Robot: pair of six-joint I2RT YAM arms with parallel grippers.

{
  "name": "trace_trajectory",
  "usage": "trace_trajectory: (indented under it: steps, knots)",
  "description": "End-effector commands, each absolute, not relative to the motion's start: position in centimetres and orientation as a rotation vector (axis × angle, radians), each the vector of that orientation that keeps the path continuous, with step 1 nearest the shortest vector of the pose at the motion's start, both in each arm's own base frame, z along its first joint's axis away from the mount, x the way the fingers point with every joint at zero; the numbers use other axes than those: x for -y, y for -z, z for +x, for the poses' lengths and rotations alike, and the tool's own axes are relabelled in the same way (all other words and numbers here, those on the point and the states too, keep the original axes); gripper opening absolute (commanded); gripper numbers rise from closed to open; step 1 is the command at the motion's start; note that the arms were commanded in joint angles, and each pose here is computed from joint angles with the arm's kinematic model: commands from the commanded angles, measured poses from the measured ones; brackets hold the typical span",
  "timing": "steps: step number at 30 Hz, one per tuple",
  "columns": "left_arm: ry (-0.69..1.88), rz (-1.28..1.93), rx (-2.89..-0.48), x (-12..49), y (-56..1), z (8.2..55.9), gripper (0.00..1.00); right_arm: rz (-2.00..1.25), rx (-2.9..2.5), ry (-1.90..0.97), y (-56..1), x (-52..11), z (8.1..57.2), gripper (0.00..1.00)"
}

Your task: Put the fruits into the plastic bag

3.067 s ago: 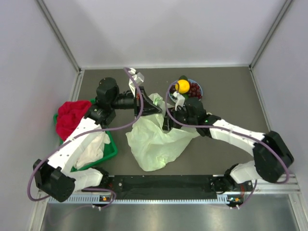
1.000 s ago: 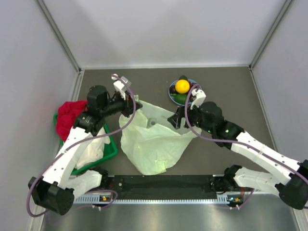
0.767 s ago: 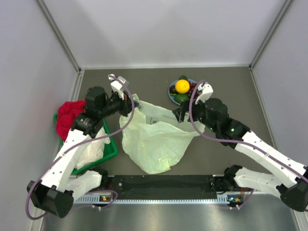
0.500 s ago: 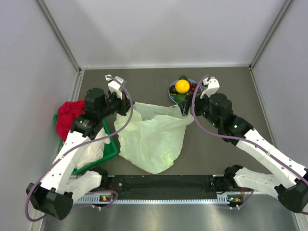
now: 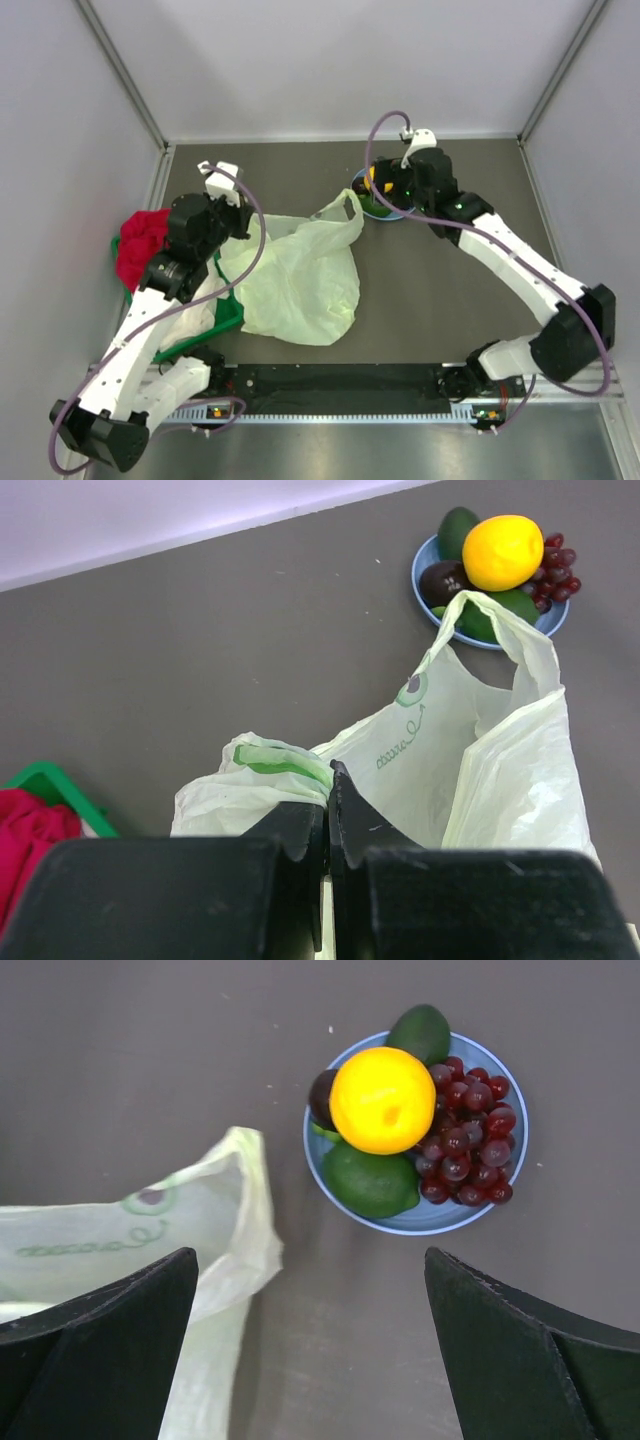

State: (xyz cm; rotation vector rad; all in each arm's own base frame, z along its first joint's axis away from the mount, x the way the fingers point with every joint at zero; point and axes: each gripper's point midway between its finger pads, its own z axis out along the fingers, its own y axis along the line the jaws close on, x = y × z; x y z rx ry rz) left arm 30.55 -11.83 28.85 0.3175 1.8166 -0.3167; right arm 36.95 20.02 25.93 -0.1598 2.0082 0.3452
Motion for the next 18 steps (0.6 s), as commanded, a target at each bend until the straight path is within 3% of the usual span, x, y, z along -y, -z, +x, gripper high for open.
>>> trace_trajectory:
  steps: [1,18]
  knots:
    - [0.266,0.266,-1.722,10.6,-31.1,30.7,0.0,-0.209,-2.012,-0.299,-26.1,-20.6,39.9,0.96]
    - [0.293,0.286,-1.734,11.2,-30.6,30.8,0.0,-0.226,-2.134,-0.06,-19.6,-20.6,51.1,0.97]
